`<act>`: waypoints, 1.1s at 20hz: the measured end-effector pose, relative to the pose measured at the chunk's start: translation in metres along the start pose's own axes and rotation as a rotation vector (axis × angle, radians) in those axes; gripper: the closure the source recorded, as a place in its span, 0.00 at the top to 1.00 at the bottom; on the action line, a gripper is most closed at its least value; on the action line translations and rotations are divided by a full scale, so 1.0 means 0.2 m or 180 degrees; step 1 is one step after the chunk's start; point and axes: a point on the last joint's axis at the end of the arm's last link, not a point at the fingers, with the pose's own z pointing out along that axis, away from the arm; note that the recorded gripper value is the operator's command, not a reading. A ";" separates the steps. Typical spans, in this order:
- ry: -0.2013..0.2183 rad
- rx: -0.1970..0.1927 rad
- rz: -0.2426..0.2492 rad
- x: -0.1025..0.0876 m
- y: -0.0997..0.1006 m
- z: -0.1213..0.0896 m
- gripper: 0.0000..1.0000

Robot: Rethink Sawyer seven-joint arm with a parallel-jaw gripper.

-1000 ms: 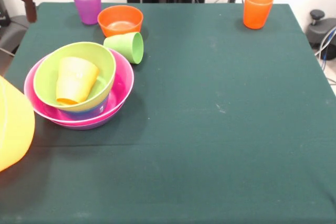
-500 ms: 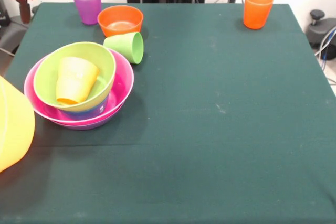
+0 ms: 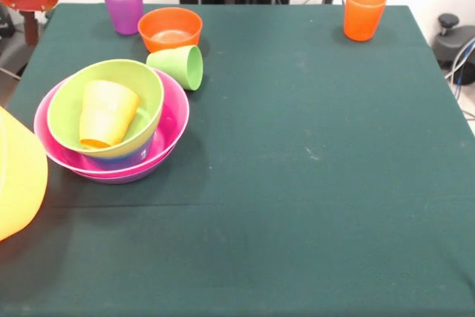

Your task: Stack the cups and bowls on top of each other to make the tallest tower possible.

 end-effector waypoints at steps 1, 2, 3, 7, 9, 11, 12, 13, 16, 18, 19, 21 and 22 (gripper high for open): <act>-0.0035 -0.0046 0.0018 -0.01 0.00 0.02 1.00; -0.0063 -0.0082 0.0035 -0.03 -0.01 0.04 1.00; -0.0110 -0.0137 0.0068 -0.05 -0.02 0.07 1.00; -0.0170 -0.0213 0.0137 -0.11 -0.04 0.14 1.00; -0.0186 -0.0230 0.0161 -0.12 -0.05 0.16 1.00; -0.0204 -0.0236 0.0191 -0.14 -0.07 0.18 1.00; -0.0206 -0.0232 0.0203 -0.15 -0.09 0.19 1.00; -0.0202 -0.0224 0.0211 -0.15 -0.09 0.20 1.00; -0.0182 -0.0204 0.0221 -0.13 -0.11 0.20 1.00; -0.0183 -0.0204 0.0210 -0.11 -0.11 0.19 1.00; -0.0186 -0.0210 0.0190 -0.09 -0.10 0.18 1.00; -0.0193 -0.0217 0.0165 -0.07 -0.08 0.17 1.00; -0.0199 -0.0225 0.0141 -0.04 -0.07 0.16 1.00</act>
